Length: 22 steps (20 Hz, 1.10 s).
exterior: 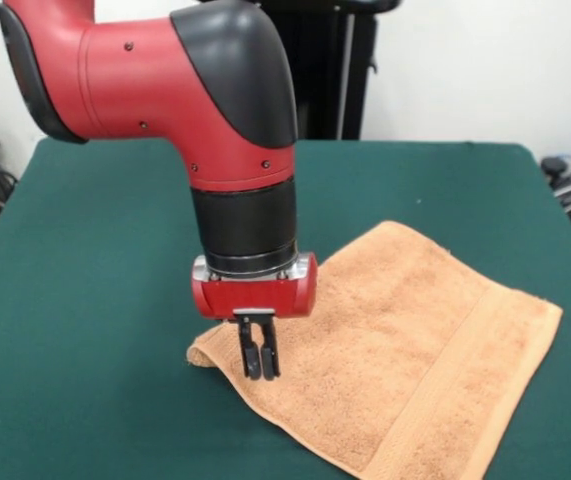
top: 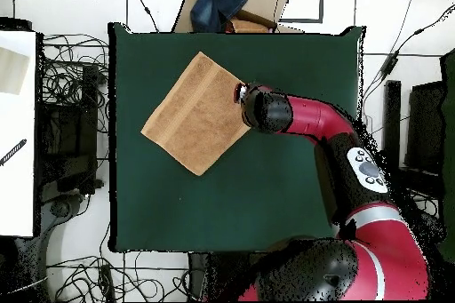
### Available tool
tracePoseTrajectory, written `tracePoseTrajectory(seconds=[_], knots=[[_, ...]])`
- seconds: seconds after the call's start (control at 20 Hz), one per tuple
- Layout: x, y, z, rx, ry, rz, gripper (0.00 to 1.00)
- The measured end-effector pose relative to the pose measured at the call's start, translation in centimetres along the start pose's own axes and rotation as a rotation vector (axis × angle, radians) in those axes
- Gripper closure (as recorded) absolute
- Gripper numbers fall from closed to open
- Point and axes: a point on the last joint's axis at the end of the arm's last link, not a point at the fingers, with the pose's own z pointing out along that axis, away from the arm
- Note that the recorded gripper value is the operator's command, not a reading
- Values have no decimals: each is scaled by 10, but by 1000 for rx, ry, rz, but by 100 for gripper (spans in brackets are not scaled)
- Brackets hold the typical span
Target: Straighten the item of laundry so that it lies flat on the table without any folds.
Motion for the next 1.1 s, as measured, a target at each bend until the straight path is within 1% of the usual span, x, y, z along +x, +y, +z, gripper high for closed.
tracePoseTrajectory(seconds=[0.1, 0.25, 0.35, 0.4, 0.5, 0.65, 1.1], knots=[[-5, -1, -1, 0, 7, 8, 100], [-20, -2, -6, -1, 22, 26, 100], [-26, -2, -8, 1, 24, 27, 100], [-35, 0, -10, 3, 23, 26, 100], [-40, 2, -11, 4, 20, 25, 100], [-56, 5, -16, 7, 4, 26, 100], [-87, 10, -21, 14, -48, 25, 100]])
